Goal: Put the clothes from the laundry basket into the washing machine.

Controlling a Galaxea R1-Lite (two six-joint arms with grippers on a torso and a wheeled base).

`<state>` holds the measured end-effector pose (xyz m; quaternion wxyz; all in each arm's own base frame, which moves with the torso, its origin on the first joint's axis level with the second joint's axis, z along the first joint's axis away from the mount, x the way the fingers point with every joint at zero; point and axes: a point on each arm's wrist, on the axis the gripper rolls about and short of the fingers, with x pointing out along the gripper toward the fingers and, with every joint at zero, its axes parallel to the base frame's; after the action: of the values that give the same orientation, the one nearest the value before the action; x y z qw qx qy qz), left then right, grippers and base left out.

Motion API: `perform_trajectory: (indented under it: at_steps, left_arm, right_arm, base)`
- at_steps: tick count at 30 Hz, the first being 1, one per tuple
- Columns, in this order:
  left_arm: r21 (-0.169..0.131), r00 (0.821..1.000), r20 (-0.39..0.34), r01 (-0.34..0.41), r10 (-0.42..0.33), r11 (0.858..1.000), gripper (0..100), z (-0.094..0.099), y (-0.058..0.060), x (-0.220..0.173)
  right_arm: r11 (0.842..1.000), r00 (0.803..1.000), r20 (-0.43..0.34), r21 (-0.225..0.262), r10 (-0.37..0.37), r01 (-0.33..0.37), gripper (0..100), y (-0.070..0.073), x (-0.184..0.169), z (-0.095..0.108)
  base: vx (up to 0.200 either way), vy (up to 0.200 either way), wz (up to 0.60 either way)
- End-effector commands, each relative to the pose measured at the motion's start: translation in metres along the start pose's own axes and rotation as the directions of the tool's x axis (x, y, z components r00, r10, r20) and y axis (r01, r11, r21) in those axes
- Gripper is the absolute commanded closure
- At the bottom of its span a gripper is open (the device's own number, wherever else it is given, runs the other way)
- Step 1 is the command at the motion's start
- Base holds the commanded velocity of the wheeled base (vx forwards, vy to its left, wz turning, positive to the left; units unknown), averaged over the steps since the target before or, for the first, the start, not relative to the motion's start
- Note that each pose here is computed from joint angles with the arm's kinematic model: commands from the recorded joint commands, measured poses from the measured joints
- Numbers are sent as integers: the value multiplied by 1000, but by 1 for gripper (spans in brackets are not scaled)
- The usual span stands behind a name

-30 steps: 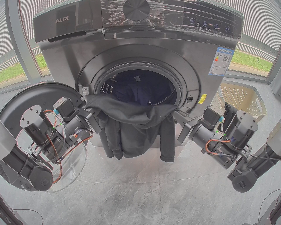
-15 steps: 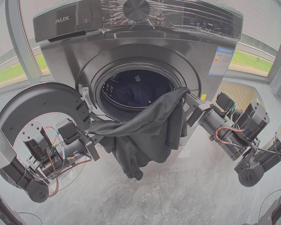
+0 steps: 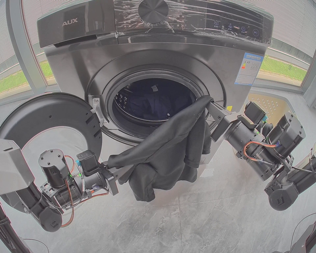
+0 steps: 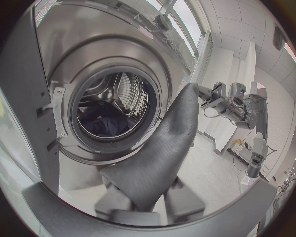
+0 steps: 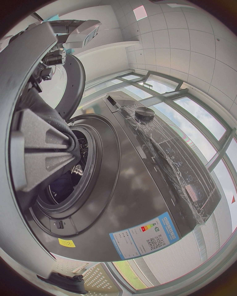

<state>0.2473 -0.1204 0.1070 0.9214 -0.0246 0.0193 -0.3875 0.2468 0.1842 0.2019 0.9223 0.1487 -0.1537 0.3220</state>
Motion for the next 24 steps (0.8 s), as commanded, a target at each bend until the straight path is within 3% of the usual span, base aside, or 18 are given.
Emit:
perform_trajectory:
  at_steps: [1,9,19,24]
  left_arm:
    - [-13,999,-51,3,-3,1000,0,-15,1,5]
    - [-21,997,-74,-16,14,1000,0,-33,15,30]
    - [-22,996,-91,-4,2,1000,0,-45,16,43]
    - [-2,994,-107,0,-1,1000,0,-52,18,46]
  right_arm:
    - [1000,1000,-6,7,12,-12,100,5,-1,-2]
    - [998,998,-11,17,67,-67,100,24,4,-4]
    - [997,997,13,16,71,-71,100,24,19,-8]
    - [998,997,31,15,68,-68,100,24,27,-9]
  base:
    - [0,0,0]
    - [0,0,0]
    - [0,0,0]
    - [0,0,0]
